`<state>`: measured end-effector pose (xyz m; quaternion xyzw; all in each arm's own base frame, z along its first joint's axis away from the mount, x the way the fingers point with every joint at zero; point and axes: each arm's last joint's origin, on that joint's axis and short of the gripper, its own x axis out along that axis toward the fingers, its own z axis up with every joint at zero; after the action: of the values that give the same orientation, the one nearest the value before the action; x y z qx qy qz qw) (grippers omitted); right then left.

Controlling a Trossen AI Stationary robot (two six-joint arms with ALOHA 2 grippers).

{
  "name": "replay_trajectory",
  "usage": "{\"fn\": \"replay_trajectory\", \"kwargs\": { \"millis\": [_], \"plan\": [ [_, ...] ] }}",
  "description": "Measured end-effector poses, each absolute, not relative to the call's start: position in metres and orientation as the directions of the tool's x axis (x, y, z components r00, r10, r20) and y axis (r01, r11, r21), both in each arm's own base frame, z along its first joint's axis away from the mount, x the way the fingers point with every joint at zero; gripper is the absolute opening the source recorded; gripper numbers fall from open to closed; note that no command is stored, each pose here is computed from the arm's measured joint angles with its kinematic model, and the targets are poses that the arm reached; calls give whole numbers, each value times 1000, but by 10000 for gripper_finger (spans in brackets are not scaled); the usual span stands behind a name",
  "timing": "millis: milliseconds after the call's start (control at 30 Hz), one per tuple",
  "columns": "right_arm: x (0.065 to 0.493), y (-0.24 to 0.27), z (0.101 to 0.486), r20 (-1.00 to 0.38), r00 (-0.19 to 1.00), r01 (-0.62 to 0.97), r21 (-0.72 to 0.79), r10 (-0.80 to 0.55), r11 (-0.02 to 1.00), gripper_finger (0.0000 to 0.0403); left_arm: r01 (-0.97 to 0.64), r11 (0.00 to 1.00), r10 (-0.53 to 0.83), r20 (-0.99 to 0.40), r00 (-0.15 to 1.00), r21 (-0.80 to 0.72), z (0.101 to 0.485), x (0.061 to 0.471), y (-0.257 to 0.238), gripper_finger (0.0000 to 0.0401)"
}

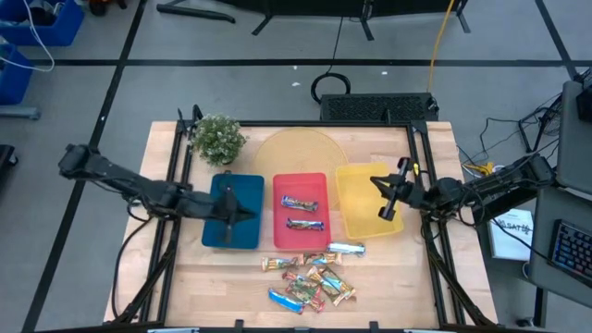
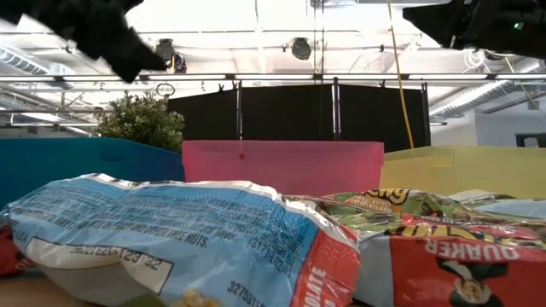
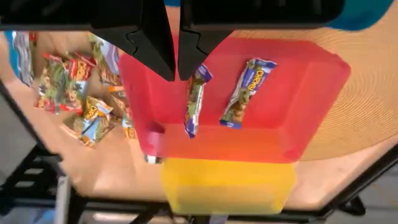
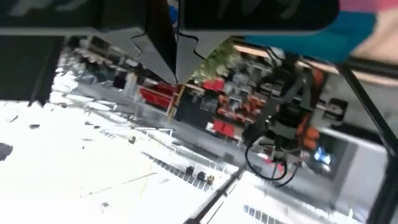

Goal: Pick and place Granola Bars by type
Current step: Put the yellow granola bar into the blue bin

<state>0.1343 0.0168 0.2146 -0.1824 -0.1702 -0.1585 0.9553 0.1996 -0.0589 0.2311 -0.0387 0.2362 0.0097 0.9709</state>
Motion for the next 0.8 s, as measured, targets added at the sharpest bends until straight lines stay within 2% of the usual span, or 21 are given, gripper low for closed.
{"fn": "replay_trajectory", "kwargs": {
  "millis": [100, 300, 467, 667, 800],
  "plan": [
    [135, 17, 214, 375, 895, 346, -243, -241, 906, 0, -34, 999, 15, -574, 818, -24, 243, 221, -71, 27],
    [136, 18, 210, 338, 911, 302, -159, -235, 940, 0, -17, 999, 32, -678, 735, 29, 249, 258, -96, 27],
    [138, 18, 204, 285, 930, 277, -135, -231, 951, 0, 101, 995, -76, -736, 673, -10, 235, 278, -126, 37],
    [138, 18, 206, 300, 925, 290, -166, -232, 943, 0, 129, 991, -103, -806, 583, -33, 196, 290, -153, 124],
    [138, 18, 206, 301, 925, 295, -183, -232, 938, 0, 75, 997, -26, -836, 549, 18, 172, 297, -154, 193]
  ]
}}
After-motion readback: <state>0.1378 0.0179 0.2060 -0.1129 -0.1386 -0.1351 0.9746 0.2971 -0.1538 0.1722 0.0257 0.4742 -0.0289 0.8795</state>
